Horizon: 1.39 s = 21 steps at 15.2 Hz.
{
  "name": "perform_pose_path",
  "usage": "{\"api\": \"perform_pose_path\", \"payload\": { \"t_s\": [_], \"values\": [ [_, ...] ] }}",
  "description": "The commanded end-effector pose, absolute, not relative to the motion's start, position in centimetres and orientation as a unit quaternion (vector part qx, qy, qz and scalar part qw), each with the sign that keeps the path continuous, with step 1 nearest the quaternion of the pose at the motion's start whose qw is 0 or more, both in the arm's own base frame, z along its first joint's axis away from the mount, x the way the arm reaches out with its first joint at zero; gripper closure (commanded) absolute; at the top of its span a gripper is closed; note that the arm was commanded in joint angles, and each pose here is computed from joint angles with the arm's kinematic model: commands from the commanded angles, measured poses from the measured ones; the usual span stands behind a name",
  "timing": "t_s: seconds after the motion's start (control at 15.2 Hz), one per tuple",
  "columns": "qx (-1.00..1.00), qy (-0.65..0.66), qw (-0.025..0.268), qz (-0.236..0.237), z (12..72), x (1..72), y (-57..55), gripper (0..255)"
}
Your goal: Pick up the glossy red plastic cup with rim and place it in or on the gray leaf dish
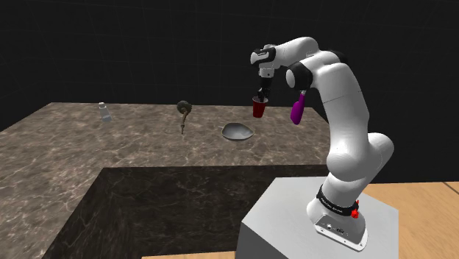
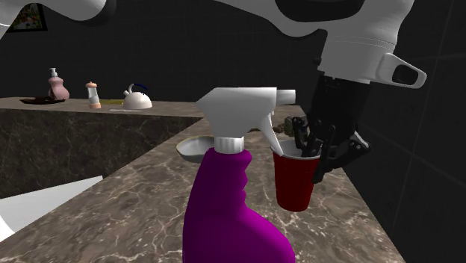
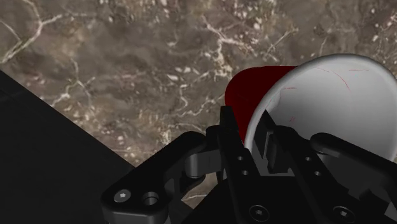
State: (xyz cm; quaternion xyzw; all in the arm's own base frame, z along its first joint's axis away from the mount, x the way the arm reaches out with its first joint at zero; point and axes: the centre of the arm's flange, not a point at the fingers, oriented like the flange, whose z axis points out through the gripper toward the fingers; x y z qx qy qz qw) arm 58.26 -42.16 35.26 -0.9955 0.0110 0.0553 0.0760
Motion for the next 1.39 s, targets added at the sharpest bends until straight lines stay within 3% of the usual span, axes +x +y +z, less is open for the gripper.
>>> {"api": "perform_pose_path", "payload": {
  "t_s": [0.0,1.32],
  "values": [
    [-0.995,0.011,0.076,0.056,35.2,58.3,-42.1,255],
    [-0.995,0.011,0.076,0.056,43.7,58.3,-42.1,255]
  ]
}}
